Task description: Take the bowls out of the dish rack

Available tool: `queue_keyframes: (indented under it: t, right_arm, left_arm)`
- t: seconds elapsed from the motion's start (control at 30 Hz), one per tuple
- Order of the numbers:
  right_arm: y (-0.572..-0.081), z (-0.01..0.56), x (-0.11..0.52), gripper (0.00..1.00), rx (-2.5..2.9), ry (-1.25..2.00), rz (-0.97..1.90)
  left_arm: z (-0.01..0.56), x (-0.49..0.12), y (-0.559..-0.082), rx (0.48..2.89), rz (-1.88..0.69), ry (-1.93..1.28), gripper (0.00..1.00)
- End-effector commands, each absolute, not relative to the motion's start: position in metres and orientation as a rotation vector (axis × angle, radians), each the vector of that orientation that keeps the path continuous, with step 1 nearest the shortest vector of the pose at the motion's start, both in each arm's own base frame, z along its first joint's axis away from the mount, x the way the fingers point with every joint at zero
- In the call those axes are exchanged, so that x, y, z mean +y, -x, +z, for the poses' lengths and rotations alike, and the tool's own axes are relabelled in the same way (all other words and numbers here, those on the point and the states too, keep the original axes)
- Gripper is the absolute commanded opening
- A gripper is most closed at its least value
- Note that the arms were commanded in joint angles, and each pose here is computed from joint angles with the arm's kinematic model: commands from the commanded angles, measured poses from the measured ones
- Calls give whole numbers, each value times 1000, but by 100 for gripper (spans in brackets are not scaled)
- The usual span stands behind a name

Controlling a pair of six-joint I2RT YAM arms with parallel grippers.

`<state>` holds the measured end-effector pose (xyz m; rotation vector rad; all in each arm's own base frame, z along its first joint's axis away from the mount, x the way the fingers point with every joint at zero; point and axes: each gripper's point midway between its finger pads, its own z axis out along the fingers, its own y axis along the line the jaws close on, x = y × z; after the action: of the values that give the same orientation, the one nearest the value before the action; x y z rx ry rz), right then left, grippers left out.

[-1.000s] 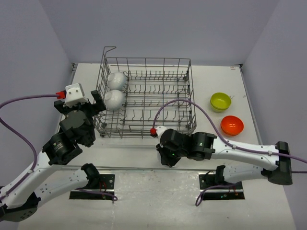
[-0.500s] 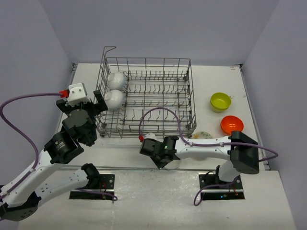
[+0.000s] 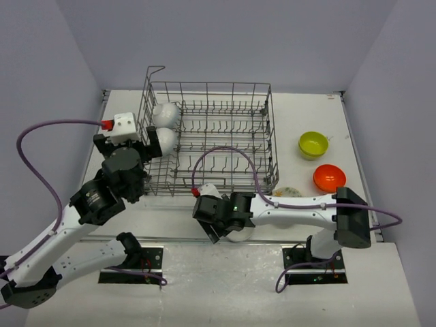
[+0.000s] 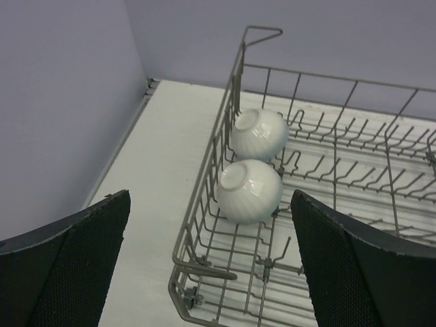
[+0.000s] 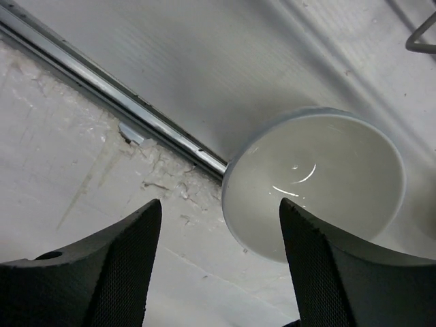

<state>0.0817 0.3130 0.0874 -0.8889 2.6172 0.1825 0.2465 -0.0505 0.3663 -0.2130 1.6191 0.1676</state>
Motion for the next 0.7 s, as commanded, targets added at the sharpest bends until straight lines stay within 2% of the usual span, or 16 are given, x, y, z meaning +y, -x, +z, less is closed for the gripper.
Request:
queue_keyframes:
  t: [0.0,0.17,0.37,0.5,0.67]
  right_arm:
    - [-89,142,313,71,2519,802,286]
    - [-90,195,291,75,2414,725,448]
    - [-99,243,241,85,2272,574,547]
    - [-103,253,220,89,2218,513,583]
    - [-102,250,208,89,2201,497,592]
  left_arm:
    - [363,-72,-257,1690,142,155,100]
    - [340,-109,-277,1848,197,40,100]
    - [301,-141,-308,2004,430,-120,100]
    - [271,-148,-337,2054,681,-214,100]
    - [248,-150,-374,2122,779,-250,100]
